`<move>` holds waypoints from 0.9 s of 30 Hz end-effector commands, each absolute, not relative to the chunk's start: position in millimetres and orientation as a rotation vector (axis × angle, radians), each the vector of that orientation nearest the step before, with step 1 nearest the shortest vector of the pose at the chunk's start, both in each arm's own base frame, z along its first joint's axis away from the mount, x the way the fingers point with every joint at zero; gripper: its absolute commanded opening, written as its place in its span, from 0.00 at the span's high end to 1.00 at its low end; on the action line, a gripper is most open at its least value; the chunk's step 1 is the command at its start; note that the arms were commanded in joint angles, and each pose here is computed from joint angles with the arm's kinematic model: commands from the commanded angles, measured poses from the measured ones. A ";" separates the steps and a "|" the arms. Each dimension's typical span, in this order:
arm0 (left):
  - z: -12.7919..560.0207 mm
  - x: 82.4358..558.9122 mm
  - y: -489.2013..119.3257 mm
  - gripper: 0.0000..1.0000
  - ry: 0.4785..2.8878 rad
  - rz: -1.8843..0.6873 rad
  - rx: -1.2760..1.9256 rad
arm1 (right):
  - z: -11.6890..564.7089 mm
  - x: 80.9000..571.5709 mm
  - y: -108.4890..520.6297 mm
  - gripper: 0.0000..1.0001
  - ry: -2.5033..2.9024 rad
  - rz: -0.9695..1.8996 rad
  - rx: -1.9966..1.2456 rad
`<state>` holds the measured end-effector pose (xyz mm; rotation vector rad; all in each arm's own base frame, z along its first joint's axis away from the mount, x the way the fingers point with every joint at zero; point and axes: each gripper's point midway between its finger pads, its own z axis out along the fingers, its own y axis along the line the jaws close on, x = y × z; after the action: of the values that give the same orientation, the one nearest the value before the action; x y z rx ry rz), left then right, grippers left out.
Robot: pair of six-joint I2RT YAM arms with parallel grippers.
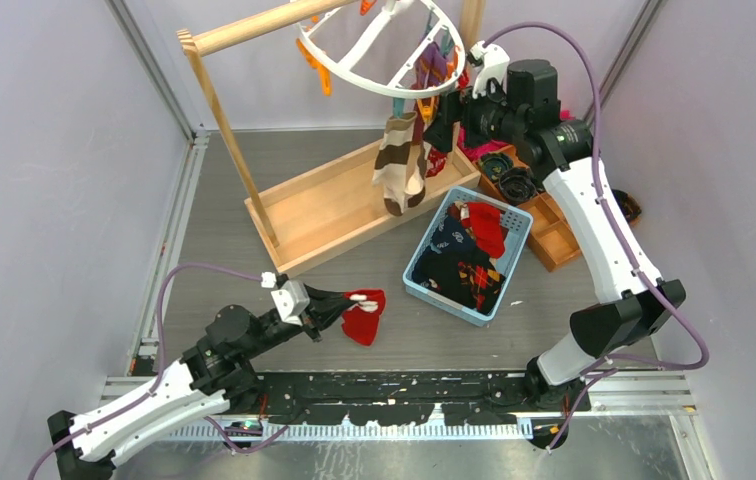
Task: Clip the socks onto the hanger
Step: Adjust the hanger on the clothesline.
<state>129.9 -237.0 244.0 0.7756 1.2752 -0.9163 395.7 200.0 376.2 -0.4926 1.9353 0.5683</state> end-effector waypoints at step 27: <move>276.2 125.2 -238.5 1.00 1.186 -0.966 0.743 | 420.8 455.2 127.4 0.81 1.757 0.443 -0.184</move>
<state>128.5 -240.6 241.9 0.7903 1.2794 -0.9296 450.3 135.2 383.9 -0.1758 1.8710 0.4766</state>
